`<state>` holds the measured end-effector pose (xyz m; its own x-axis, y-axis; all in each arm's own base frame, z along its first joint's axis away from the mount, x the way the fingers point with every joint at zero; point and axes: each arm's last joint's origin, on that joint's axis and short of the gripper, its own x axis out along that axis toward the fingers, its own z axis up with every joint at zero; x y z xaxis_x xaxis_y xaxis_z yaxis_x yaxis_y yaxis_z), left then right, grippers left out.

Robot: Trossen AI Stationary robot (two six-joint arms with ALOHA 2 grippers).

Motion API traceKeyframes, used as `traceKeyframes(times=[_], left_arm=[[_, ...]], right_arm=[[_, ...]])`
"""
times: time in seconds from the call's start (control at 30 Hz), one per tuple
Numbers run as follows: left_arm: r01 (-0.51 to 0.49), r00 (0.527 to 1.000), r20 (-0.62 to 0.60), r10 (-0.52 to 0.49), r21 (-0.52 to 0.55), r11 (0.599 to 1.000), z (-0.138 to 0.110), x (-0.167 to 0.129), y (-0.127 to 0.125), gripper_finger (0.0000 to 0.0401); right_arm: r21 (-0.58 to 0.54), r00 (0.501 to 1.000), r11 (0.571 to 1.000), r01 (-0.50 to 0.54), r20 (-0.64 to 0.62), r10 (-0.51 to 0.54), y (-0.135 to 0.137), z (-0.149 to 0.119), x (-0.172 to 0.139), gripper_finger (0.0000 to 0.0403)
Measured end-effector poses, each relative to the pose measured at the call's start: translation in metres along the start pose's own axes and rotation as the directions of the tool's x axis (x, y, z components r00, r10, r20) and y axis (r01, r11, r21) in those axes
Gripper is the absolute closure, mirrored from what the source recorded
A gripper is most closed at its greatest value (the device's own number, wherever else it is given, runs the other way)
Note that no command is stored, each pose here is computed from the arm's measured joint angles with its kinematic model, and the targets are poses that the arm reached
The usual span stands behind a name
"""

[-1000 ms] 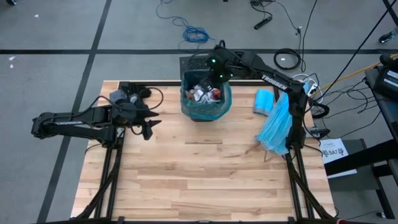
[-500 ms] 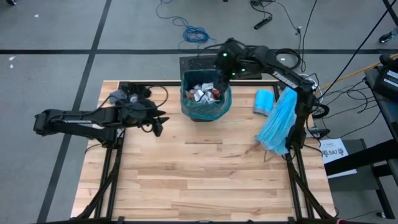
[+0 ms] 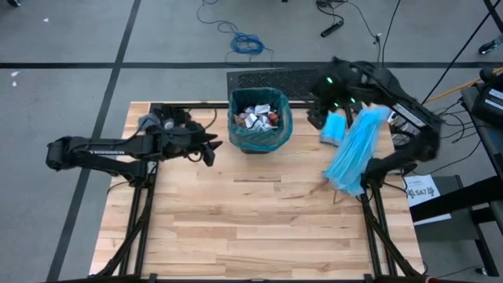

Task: Place trash/remove bag and relplace
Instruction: Remove the blue trash bag from the trash bin

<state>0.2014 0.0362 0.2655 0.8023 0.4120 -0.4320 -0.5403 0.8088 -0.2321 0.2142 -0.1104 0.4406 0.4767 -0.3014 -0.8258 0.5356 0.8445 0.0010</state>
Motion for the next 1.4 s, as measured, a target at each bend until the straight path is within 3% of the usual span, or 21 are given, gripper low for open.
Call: traceKeyframes(times=[0.1,0.2,0.27,0.37,0.53,0.67,0.8,0.93,1.23,1.4], left_arm=[[0.014,0.997,0.073,-0.012,-0.03,0.999,0.009,-0.003,0.001,0.0239],[0.028,0.994,0.107,-0.023,-0.041,0.999,0.012,-0.004,0.001,0.0239],[0.034,0.992,0.12,-0.029,-0.045,0.998,0.014,-0.004,0.0,0.0239],[0.041,0.994,0.105,-0.036,-0.041,0.998,0.012,-0.004,0.0,0.0239],[0.043,0.994,0.106,-0.039,-0.041,0.998,0.012,-0.004,0.0,0.0239],[0.08,0.992,0.1,-0.076,-0.04,0.996,0.013,-0.004,-0.001,0.0239],[0.097,0.992,0.082,-0.094,-0.036,0.995,0.012,-0.004,-0.001,0.0239],[0.097,0.992,0.082,-0.094,-0.036,0.995,0.012,-0.004,-0.001,0.0239],[0.094,0.992,0.084,-0.09,-0.039,0.995,0.012,-0.004,-0.001,0.0239],[0.094,0.992,0.085,-0.09,-0.039,0.995,0.012,-0.004,-0.001,0.0239]], right_arm=[[0.1,1.0,0.995,-0.001,0.005,0.0,-0.003,-0.039,0.011,0.0202],[0.277,0.999,0.96,-0.024,0.05,0.011,-0.004,-0.082,0.039,0.0202],[0.41,0.993,0.909,-0.075,0.114,0.031,-0.002,-0.106,0.063,0.0202],[0.524,0.959,0.815,-0.247,0.253,0.128,0.002,-0.131,0.101,0.0202],[0.62,0.889,0.662,-0.421,0.428,0.165,-0.002,-0.156,0.15,0.0202],[0.635,0.844,0.589,-0.5,0.51,0.167,-0.015,-0.169,0.167,0.0202],[0.625,0.813,0.564,-0.54,0.562,0.156,-0.03,-0.178,0.175,0.0202],[0.577,0.778,0.583,-0.572,0.607,0.164,-0.045,-0.178,0.175,0.0202],[0.557,0.79,0.608,-0.566,0.577,0.207,-0.067,-0.179,0.197,0.0202],[0.469,0.715,0.591,-0.656,0.637,0.289,-0.068,-0.169,0.21,0.0202]])
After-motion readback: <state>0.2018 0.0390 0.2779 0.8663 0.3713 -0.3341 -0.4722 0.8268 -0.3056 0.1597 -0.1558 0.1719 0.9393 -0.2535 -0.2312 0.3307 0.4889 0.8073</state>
